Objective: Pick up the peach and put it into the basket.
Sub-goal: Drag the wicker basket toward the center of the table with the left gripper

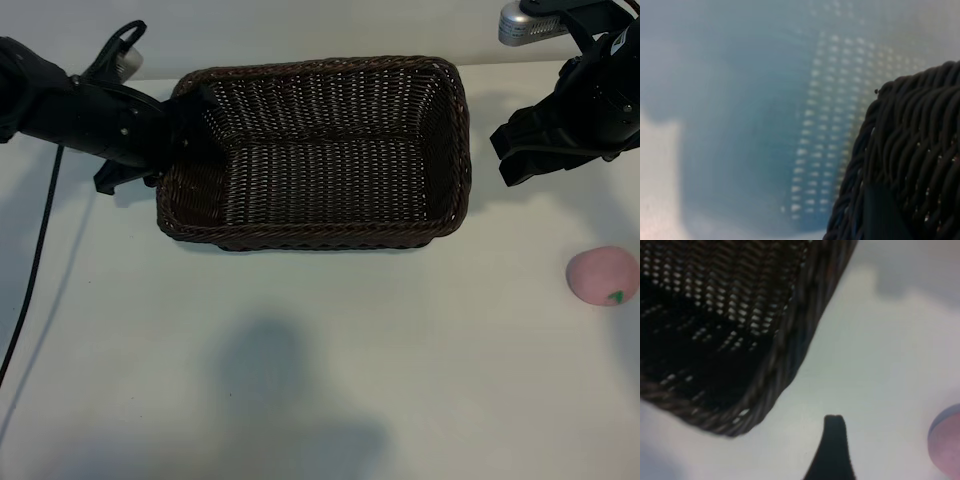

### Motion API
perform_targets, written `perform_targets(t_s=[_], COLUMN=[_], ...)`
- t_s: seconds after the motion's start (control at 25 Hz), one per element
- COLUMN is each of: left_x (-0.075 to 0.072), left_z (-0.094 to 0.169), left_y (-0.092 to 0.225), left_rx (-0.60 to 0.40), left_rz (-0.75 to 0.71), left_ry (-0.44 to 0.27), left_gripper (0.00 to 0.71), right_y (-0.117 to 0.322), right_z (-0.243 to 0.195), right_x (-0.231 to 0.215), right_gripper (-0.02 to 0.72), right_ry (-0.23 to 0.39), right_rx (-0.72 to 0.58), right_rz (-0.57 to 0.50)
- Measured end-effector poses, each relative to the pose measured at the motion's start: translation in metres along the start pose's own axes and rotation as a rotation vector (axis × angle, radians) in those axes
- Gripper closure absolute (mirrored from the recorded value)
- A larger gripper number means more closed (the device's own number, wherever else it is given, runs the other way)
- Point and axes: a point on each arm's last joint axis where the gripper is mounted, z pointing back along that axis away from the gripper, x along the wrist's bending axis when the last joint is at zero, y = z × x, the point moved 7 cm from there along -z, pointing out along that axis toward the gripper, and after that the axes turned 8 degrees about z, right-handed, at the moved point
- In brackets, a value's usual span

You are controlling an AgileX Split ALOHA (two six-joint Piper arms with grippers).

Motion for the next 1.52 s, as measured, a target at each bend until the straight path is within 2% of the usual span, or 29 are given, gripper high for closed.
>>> perform_targets(t_s=[0.48, 0.96, 1.44, 1.52], left_x=[0.015, 0.019, 0.019, 0.019], left_z=[-0.03, -0.03, -0.029, -0.029], left_y=[0.006, 0.009, 0.012, 0.013], left_rx=[0.066, 0.091, 0.109, 0.111], left_rz=[0.022, 0.019, 0.021, 0.023], left_ry=[-0.042, -0.07, -0.07, -0.069], left_gripper=[0.378, 0.378, 0.378, 0.359], right_y=[0.0, 0.0, 0.001, 0.001], right_z=[0.0, 0.0, 0.0, 0.0], right_x=[0.0, 0.0, 0.0, 0.0], right_gripper=[0.108, 0.108, 0.108, 0.108], right_ry=[-0.001, -0.001, -0.002, -0.002], right_rx=[0.002, 0.002, 0.005, 0.005], right_rz=[0.0, 0.0, 0.0, 0.0])
